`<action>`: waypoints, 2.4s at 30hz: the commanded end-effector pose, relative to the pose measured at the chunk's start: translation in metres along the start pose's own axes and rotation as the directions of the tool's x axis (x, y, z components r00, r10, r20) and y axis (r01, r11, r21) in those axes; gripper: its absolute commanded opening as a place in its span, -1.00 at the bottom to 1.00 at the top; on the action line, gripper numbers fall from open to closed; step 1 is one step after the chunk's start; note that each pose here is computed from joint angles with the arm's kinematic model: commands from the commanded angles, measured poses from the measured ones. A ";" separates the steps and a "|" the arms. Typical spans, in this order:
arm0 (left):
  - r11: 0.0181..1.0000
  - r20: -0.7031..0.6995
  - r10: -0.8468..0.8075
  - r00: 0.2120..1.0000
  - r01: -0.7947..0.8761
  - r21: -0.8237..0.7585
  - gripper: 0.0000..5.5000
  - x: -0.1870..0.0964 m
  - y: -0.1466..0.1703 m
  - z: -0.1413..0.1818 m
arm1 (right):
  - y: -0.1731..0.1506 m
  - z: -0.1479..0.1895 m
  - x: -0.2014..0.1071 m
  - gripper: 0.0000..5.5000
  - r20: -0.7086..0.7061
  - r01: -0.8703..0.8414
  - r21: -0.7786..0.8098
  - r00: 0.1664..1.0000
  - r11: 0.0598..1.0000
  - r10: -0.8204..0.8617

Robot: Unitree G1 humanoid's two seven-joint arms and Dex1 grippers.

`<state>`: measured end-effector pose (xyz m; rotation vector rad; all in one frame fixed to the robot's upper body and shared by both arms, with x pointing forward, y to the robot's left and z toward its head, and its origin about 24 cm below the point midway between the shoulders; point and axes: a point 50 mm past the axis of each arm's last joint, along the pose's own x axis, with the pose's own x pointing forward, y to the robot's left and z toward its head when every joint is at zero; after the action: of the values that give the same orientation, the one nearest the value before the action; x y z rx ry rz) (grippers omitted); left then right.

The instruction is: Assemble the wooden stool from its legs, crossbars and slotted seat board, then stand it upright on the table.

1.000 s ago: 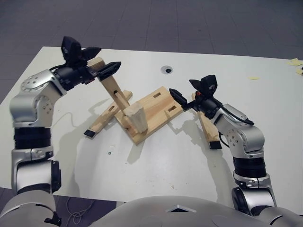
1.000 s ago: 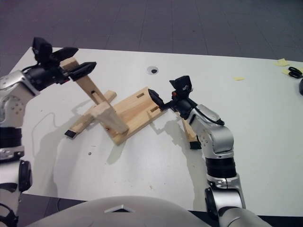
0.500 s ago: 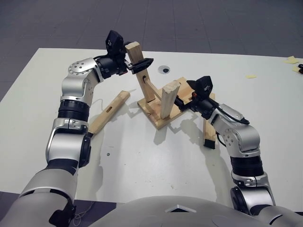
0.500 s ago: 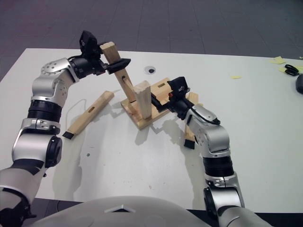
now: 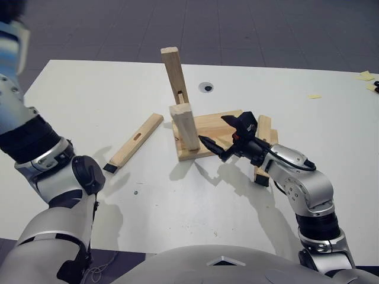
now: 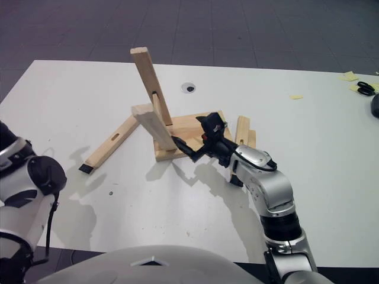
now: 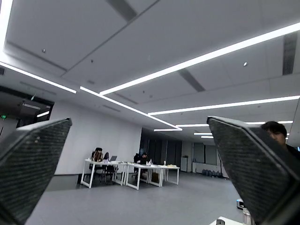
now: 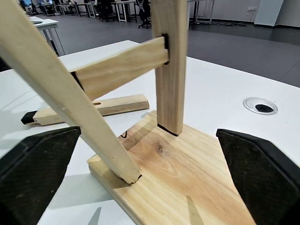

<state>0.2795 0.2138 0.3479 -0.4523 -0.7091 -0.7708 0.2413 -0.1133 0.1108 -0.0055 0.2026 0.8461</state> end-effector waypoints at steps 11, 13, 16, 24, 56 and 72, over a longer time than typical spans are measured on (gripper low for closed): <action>0.974 -0.403 -0.162 0.901 0.081 -0.210 0.96 -0.071 -0.048 -0.048 | -0.055 -0.007 -0.047 0.96 -0.022 0.179 0.064 0.984 0.982 -0.178; 0.970 -0.456 -0.208 0.865 0.122 -0.211 0.96 -0.072 -0.062 -0.053 | -0.059 -0.009 -0.052 0.96 -0.027 0.205 0.066 0.979 0.977 -0.203; 0.986 -0.601 -0.167 0.781 0.135 -0.099 0.96 -0.078 -0.069 -0.077 | -0.058 -0.009 -0.049 0.96 -0.018 0.210 0.063 0.978 0.976 -0.209; 0.978 -0.723 -0.056 0.689 0.184 0.099 0.96 -0.087 -0.070 -0.126 | -0.058 -0.005 -0.038 0.96 0.008 0.236 0.034 0.972 0.971 -0.237; 0.866 -0.569 0.360 0.739 -0.038 0.498 0.96 -0.067 0.020 -0.158 | -0.103 -0.032 -0.018 0.96 -0.112 0.471 -0.353 0.836 0.808 -0.537; 0.930 -0.244 0.359 0.901 -0.322 0.179 0.96 -0.046 0.039 -0.058 | -0.047 -0.057 -0.033 0.96 -0.226 0.039 -0.221 0.970 0.974 -0.090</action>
<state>0.3034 0.2137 0.2795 -0.3470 -0.4562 -0.5307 0.2554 -0.1844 0.0569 -0.3454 0.3297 0.7460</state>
